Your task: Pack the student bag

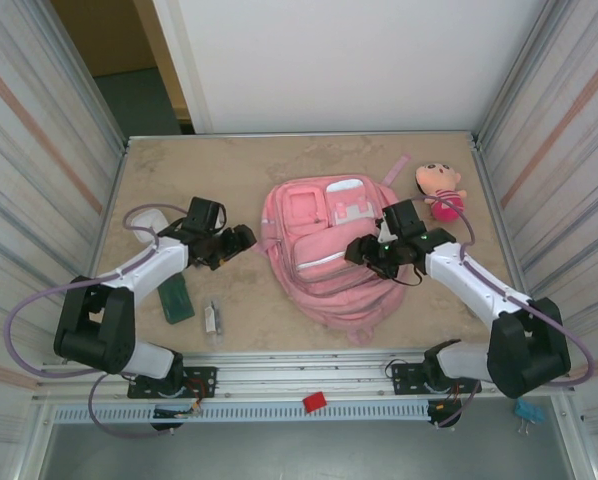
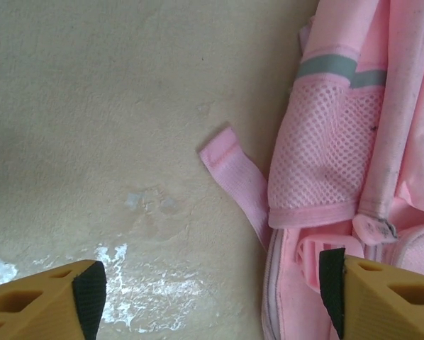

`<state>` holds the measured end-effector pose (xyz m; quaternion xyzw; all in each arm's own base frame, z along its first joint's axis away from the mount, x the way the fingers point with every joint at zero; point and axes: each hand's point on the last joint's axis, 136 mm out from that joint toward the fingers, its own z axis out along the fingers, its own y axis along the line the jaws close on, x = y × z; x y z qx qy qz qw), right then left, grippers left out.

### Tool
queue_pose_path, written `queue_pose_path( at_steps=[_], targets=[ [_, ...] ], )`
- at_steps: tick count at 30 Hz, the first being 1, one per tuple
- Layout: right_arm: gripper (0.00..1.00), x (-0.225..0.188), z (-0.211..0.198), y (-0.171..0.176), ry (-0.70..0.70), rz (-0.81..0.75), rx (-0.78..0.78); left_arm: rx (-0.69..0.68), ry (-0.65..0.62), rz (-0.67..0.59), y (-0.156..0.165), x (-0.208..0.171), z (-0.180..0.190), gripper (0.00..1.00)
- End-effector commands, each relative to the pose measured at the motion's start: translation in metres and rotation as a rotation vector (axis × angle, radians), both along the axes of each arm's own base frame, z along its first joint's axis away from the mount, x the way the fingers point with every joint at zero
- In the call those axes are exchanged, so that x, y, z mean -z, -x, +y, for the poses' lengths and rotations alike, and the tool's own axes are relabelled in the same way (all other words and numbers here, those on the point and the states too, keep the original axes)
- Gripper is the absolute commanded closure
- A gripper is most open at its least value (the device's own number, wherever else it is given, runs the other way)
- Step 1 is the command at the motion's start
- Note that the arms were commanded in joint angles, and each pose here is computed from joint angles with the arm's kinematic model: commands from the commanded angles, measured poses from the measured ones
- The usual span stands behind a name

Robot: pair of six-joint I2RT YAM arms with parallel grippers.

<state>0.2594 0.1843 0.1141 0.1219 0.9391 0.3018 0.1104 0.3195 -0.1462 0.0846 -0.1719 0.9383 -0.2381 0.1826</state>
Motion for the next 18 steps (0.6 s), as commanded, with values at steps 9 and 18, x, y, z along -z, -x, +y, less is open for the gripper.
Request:
queue_pose_path(
  at_steps=[9,18],
  targets=[
    [0.39,-0.025,0.022,-0.011,-0.097,-0.093,-0.028,0.217,0.082,-0.085,-0.013,-0.032,-0.089,0.22],
    [0.33,-0.039,0.013,0.005,-0.115,-0.130,-0.032,0.222,-0.047,0.034,-0.028,0.026,-0.086,0.69]
  ],
)
